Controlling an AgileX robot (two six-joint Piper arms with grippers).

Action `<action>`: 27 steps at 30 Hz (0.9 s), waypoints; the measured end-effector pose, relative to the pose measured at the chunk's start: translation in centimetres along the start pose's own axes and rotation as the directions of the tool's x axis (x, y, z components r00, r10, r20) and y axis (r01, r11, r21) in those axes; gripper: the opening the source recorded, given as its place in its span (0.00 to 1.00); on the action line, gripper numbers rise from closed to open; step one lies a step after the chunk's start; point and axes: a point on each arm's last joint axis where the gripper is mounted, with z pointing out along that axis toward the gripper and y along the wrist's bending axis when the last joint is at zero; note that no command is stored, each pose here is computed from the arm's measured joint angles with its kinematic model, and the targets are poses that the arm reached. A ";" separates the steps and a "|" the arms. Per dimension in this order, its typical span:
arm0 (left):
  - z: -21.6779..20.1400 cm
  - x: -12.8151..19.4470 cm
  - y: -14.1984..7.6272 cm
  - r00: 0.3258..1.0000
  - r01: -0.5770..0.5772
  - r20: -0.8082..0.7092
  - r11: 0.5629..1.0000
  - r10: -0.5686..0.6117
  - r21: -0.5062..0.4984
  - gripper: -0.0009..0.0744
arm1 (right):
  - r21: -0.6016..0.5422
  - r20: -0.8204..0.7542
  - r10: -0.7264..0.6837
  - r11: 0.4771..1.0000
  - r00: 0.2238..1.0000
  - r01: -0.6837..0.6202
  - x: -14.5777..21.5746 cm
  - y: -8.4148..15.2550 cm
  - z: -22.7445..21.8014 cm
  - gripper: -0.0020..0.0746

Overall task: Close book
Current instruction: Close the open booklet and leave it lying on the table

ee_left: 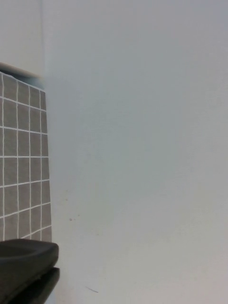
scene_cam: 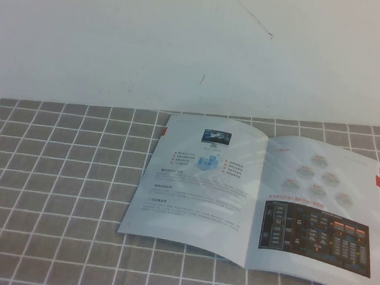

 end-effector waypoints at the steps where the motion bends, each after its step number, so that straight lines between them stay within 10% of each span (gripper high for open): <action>1: 0.0 0.0 0.0 1.000 0.002 0.005 1.000 -0.002 0.000 0.01 | 0.000 0.000 0.000 1.000 1.000 0.000 0.0 0.0 0.0 0.02; 13: -0.1 -1.9 -0.1 0.991 0.093 0.099 0.996 -0.094 0.015 0.01 | -0.001 0.000 0.001 1.000 1.000 -0.001 0.0 0.0 0.0 0.02; 27: -0.6 -13.0 -0.8 0.999 -0.025 -0.038 1.000 0.025 -0.015 0.01 | -0.001 0.000 0.001 1.000 1.000 -0.001 0.0 0.0 0.0 0.02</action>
